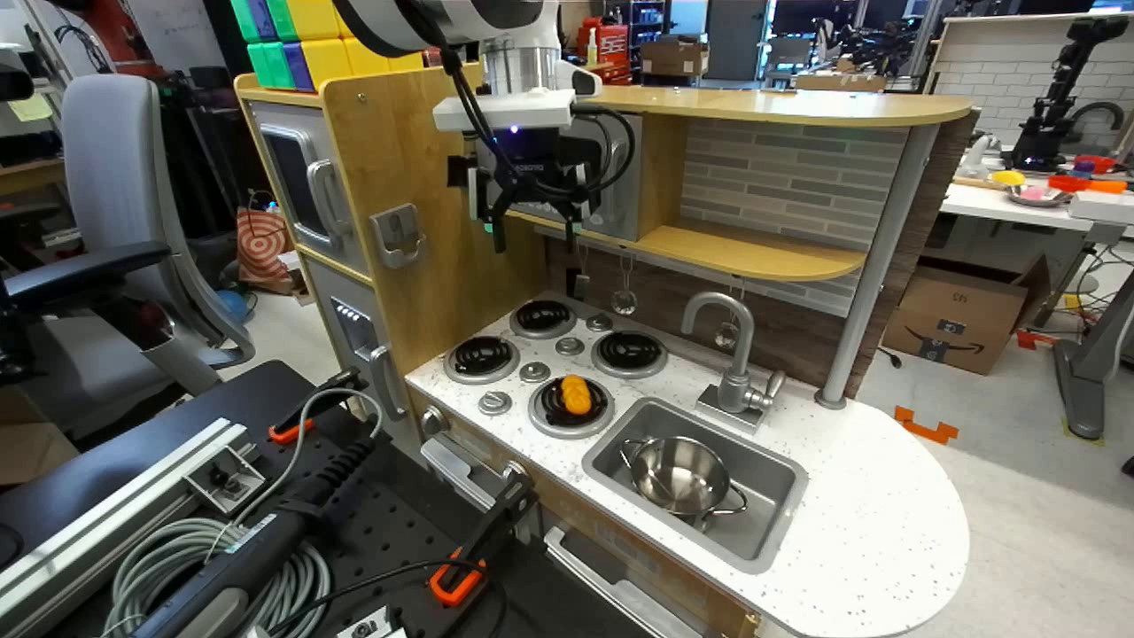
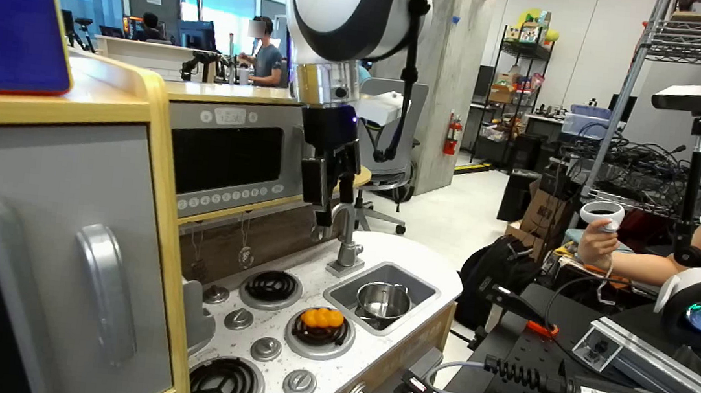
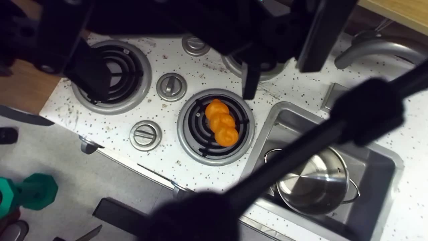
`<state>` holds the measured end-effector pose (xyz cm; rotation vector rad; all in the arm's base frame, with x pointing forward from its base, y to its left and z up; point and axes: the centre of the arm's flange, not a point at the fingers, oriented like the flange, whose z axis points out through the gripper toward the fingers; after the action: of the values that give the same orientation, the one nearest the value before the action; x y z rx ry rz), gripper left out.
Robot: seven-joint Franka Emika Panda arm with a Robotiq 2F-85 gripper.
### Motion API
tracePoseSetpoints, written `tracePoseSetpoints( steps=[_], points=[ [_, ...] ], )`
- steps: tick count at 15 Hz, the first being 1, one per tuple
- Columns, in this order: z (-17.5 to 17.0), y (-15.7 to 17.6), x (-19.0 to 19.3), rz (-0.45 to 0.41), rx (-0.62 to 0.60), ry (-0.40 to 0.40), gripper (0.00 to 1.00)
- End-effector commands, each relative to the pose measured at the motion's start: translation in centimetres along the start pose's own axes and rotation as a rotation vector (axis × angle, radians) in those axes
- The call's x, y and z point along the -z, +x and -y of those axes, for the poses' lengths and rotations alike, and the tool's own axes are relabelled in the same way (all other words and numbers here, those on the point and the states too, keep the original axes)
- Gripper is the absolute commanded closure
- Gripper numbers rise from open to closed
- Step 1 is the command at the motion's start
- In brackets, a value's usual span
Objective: Pick the yellow toy on the stove and put it in the pot
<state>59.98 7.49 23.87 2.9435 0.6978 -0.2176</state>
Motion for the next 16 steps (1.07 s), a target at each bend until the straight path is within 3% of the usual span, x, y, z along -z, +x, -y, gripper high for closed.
tracePoseSetpoints(
  steps=[1, 2, 8, 12, 16],
  points=[
    [-1.1, 1.3, -0.6, 0.058, 0.187, 0.04, 0.0],
    [-0.1, 0.1, -0.7, 0.027, 0.103, 0.012, 0.0],
    [-0.1, 0.1, -1.0, 0.034, 0.109, 0.015, 0.0],
    [0.1, 2.6, -1.3, -0.165, 0.134, -0.065, 0.0],
    [0.3, 4.5, -4.4, -0.178, 0.146, -0.061, 0.0]
  ],
)
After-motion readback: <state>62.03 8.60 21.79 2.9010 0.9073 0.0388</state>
